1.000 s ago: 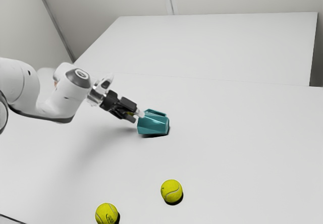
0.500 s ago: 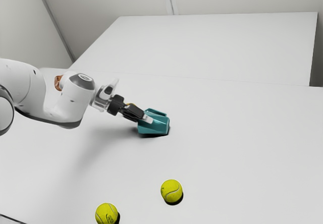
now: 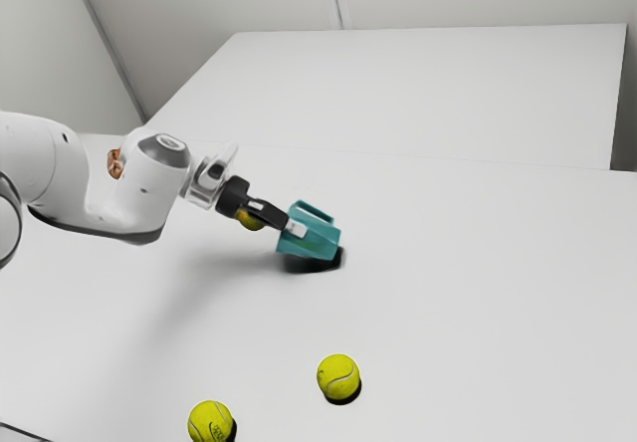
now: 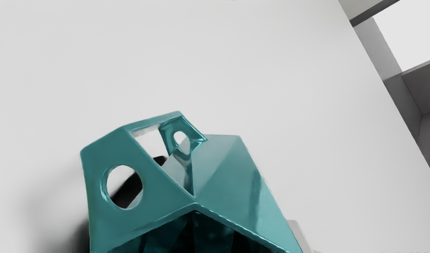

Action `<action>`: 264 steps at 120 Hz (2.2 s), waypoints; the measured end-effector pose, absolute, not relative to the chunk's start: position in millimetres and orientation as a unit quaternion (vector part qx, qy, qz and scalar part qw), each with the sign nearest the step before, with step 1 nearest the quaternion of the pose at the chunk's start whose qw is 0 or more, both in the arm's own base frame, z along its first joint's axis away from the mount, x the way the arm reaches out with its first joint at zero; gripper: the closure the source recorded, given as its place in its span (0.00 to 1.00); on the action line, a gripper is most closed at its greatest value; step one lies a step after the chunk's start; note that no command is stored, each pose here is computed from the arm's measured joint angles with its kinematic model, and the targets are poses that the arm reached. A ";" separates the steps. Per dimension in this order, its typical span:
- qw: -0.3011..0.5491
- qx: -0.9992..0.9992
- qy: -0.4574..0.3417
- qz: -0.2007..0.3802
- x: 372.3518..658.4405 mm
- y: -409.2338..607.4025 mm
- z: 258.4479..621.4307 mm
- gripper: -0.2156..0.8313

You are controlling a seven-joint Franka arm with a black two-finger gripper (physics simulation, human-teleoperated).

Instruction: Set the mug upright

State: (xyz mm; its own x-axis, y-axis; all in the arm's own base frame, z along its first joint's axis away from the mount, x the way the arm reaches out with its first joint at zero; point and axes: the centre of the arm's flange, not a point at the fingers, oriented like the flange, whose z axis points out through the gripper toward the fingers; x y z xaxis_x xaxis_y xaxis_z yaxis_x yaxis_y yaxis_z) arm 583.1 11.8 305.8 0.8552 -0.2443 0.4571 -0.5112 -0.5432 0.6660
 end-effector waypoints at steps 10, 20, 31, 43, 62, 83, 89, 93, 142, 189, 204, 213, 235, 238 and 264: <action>0.406 0.867 -0.243 0.156 583.1 4.6 317.3 0.94; 0.359 0.877 -0.286 0.142 580.7 -5.6 334.6 0.94; 0.289 0.888 -0.339 0.118 578.4 -21.0 352.2 0.95; 0.206 0.891 -0.395 0.091 575.8 -46.3 369.5 0.95; 0.099 0.891 -0.439 0.056 565.0 -81.6 387.7 0.95; 0.032 0.905 -0.424 0.027 543.9 -105.5 389.1 0.95; 0.019 0.911 -0.411 0.021 533.6 -109.3 388.8 0.95; 0.012 0.916 -0.401 0.019 527.2 -111.1 390.3 0.95; -0.012 0.963 -0.271 -0.005 502.2 -108.6 373.8 0.95; -0.024 0.982 -0.187 -0.018 505.3 -96.7 359.4 0.64; -0.026 0.986 -0.167 -0.018 505.5 -94.9 359.4 0.45; -0.028 0.987 -0.156 -0.014 505.6 -93.7 364.1 0.38; -0.035 0.989 -0.144 0.002 506.5 -101.8 387.0 0.28; -0.036 0.989 -0.144 0.006 507.7 -105.3 392.7 0.27; -0.023 0.991 -0.129 0.042 545.0 -118.8 480.0 0.23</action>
State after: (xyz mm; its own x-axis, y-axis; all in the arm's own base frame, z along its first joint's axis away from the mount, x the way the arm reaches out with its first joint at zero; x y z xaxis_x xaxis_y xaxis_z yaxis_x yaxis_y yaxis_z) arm 545.0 -118.8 480.0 0.9633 -0.2570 0.0771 -0.2532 -0.9658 -0.0556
